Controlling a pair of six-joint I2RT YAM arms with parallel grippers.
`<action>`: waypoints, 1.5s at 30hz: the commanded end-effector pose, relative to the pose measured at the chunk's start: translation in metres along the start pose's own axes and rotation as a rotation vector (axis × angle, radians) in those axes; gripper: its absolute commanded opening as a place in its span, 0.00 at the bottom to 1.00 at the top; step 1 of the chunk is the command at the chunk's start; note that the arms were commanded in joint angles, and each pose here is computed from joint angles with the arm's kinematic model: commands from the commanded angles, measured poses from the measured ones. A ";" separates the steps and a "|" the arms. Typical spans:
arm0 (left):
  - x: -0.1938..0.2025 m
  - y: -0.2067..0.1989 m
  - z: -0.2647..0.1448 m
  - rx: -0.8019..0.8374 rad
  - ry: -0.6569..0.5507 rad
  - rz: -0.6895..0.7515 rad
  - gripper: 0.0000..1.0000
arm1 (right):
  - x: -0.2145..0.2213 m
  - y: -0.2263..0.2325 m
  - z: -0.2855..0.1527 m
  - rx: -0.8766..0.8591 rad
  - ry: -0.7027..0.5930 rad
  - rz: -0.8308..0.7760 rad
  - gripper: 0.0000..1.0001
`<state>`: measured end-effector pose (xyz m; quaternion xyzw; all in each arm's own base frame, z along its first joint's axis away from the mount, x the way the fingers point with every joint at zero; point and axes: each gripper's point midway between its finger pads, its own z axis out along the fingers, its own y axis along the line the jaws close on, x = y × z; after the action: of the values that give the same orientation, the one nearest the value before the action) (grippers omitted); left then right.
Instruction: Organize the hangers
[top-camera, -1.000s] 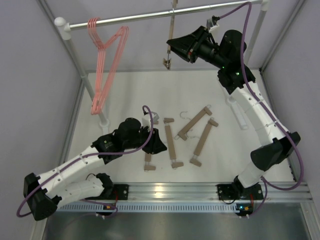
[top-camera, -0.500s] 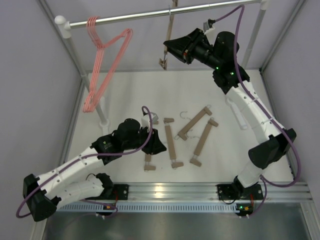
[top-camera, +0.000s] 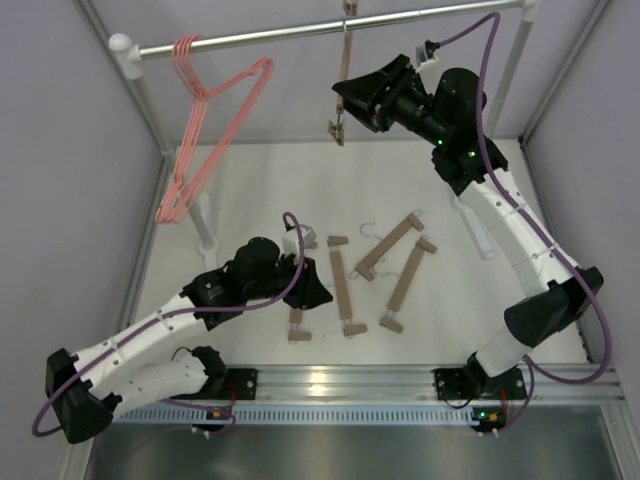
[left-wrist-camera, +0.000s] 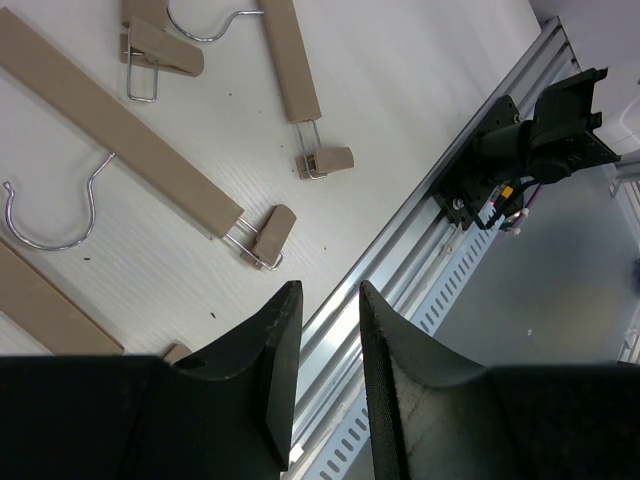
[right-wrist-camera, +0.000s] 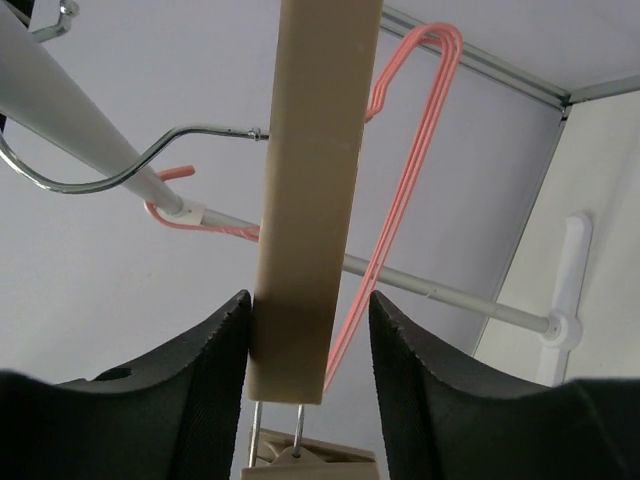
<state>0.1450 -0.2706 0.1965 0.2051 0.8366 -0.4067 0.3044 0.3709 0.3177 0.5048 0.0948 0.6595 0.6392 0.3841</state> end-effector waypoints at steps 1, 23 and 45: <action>-0.001 -0.002 0.000 0.008 -0.007 -0.007 0.34 | 0.002 0.030 -0.021 -0.049 -0.022 -0.061 0.50; -0.002 0.004 0.017 -0.006 0.022 0.006 0.35 | -0.023 -0.020 -0.126 0.223 -0.249 -0.207 0.60; 0.007 0.007 0.036 0.017 0.062 0.000 0.35 | 0.156 -0.337 -0.272 1.157 -0.019 -0.181 0.59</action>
<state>0.1538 -0.2861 0.1640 0.2124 0.8561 -0.3890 0.2659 0.2106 0.1407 0.1047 0.2322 0.9099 0.1718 0.2977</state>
